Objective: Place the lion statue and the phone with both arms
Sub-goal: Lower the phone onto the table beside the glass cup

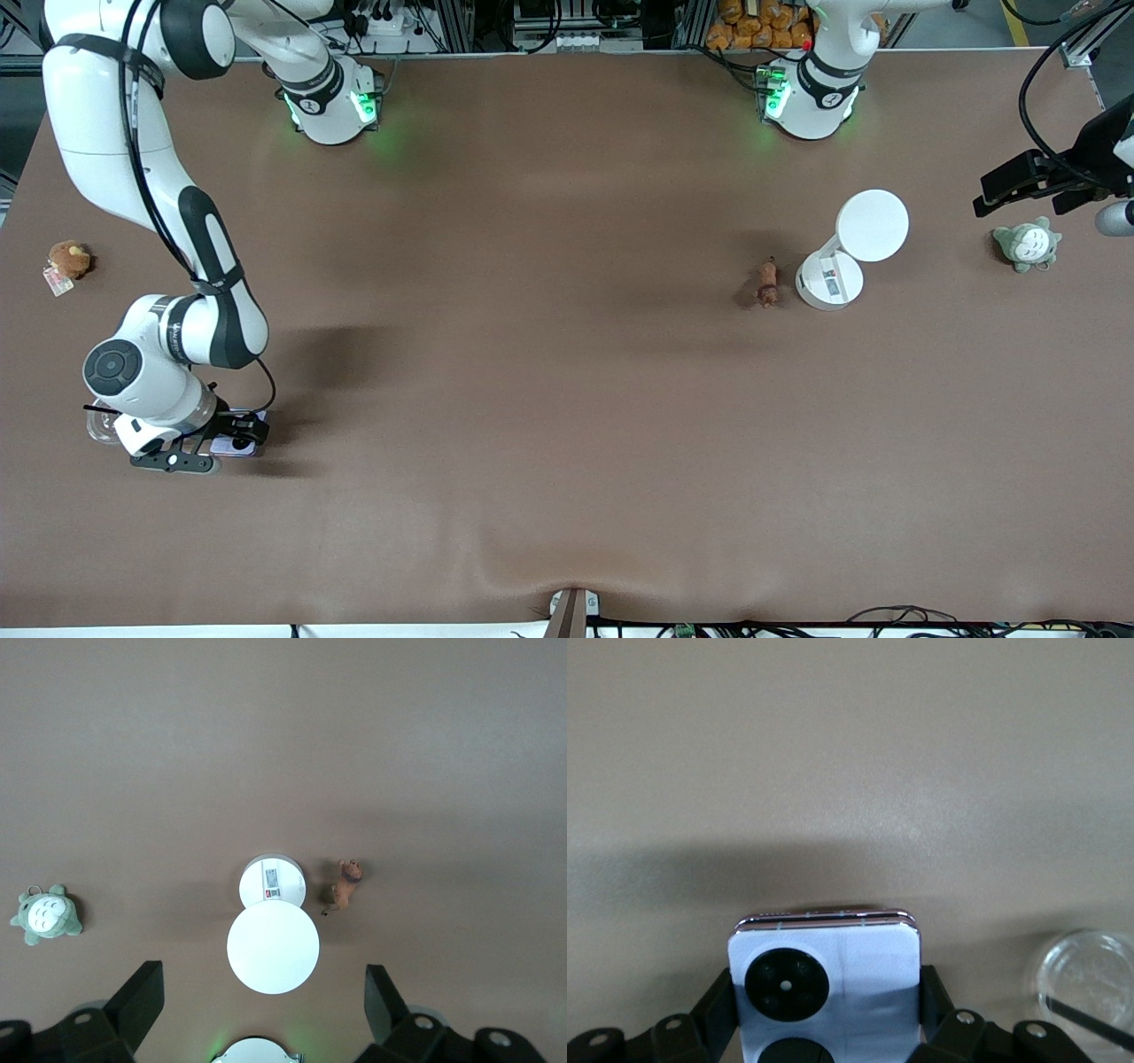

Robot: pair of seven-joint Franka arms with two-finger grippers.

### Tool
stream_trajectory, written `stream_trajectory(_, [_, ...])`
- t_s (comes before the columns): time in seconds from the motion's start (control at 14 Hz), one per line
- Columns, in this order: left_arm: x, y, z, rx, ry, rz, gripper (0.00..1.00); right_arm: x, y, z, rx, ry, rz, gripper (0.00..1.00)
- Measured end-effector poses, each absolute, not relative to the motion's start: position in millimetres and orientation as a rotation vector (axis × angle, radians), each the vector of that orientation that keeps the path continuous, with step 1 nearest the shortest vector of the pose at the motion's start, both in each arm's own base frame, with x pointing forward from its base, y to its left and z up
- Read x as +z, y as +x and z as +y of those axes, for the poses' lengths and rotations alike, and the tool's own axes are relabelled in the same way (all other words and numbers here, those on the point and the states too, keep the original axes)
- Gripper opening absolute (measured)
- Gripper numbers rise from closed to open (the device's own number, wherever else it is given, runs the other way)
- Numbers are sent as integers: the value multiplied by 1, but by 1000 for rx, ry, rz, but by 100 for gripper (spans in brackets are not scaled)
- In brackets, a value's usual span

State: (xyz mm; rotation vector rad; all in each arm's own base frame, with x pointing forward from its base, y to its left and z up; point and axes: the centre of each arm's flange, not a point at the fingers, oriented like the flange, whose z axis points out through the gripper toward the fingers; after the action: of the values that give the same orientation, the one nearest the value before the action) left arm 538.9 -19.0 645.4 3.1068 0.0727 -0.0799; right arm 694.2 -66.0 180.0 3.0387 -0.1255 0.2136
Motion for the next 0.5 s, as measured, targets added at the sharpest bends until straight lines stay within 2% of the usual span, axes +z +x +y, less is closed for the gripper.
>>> stream_trajectory(0.5, [645, 539, -20, -81, 3107, 71, 100, 178, 694, -68, 217, 3044, -138, 84])
